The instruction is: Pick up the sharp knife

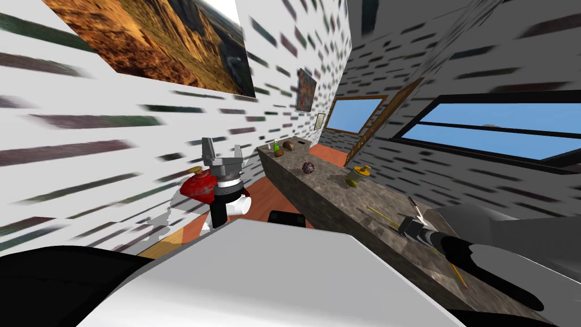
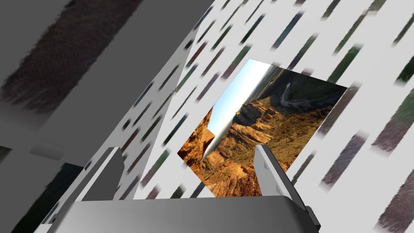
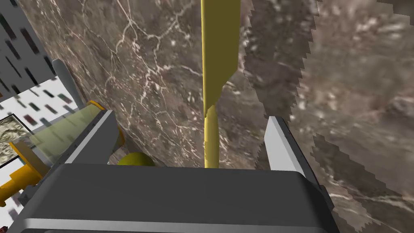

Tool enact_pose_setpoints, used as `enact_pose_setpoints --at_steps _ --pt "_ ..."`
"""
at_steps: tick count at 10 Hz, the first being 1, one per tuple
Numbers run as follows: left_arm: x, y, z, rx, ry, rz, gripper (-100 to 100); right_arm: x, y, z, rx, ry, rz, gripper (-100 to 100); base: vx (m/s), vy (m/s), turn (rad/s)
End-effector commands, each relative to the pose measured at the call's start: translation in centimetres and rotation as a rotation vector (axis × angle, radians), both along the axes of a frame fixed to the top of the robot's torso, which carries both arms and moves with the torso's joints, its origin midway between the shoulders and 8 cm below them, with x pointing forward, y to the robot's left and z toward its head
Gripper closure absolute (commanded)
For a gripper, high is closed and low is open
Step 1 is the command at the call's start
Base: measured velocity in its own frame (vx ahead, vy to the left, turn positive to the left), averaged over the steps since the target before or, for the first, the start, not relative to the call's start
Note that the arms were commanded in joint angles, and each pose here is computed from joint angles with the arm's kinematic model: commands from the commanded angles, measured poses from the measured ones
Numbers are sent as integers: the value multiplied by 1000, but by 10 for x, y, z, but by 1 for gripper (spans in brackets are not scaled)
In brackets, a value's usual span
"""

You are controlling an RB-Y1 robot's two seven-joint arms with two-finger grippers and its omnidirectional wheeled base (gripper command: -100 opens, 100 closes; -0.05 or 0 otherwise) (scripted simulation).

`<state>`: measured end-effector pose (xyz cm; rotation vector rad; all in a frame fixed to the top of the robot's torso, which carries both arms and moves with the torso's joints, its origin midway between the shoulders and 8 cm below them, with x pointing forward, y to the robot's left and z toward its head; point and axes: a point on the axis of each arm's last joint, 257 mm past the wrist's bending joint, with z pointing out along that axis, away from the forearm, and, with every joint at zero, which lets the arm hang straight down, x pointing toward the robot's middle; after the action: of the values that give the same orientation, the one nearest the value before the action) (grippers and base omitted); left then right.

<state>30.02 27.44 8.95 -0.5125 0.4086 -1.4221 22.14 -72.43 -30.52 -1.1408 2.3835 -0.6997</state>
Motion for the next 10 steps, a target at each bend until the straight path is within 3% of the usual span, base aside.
enact_pose_setpoints --at_steps 1,6,10 --pt "0 0 0 0 0 0 0 -26 -11 -1 5 69 -29 -100 27 -1 231" --pt "0 0 0 0 0 0 0 -84 -25 -1 28 223 -90 -100 18 -8 144" --pt "0 0 0 0 0 0 0 -118 -20 -4 84 327 -129 -100 4 -30 83"
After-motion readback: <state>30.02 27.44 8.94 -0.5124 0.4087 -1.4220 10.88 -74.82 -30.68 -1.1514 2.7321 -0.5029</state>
